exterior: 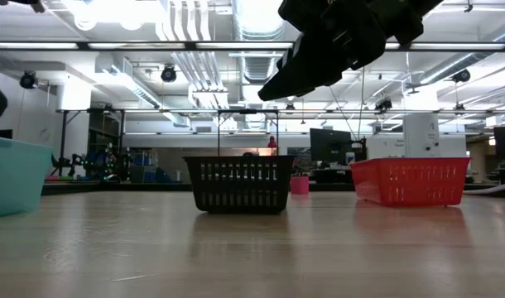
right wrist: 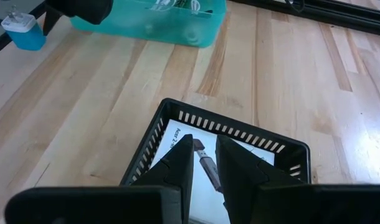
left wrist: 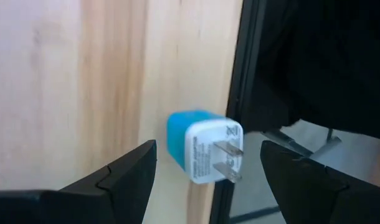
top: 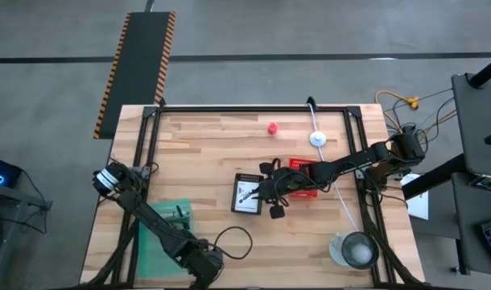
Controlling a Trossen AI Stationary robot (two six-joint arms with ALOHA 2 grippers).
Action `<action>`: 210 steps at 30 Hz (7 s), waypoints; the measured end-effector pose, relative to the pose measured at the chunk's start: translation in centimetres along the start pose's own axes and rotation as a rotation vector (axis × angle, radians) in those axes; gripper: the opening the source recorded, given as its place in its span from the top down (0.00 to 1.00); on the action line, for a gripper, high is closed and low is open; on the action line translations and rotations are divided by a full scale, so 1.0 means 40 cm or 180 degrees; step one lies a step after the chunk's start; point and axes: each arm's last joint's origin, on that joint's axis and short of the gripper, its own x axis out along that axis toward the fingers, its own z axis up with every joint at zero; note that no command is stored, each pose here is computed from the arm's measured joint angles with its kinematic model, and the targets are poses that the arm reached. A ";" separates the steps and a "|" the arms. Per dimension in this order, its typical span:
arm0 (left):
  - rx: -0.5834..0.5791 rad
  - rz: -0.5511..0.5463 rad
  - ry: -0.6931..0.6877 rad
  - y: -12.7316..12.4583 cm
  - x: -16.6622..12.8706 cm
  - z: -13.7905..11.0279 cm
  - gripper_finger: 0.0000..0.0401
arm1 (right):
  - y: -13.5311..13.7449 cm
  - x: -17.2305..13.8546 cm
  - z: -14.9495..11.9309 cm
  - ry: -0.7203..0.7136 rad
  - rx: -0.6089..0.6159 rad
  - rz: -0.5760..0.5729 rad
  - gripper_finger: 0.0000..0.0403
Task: Pick and place items into bin
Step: Put the blue charger adapter into the red bin, then put the pink charger adapter into the red bin
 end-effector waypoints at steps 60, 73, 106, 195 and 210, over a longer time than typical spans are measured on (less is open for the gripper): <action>0.1583 0.0452 -0.0225 0.067 -0.147 0.045 0.67 | 0.010 -0.082 0.027 0.0028 0.0174 -0.0097 0.85; 0.2921 0.0956 -0.1878 0.178 -0.294 0.115 0.67 | 0.045 -0.210 -0.035 -0.0684 0.0243 -0.0934 0.85; 0.4262 0.3562 -0.2726 0.248 -0.330 0.235 0.67 | 0.048 -0.143 -0.035 -0.1796 0.0508 -0.0297 0.39; 0.2409 0.2538 -0.2511 0.456 -0.455 0.264 0.22 | -0.035 -0.350 -0.201 0.0789 0.2243 -0.1400 0.55; 0.1369 0.1541 -0.2826 0.710 -0.607 0.358 0.22 | -0.057 -0.335 -0.099 -0.0459 0.1426 -0.1530 0.56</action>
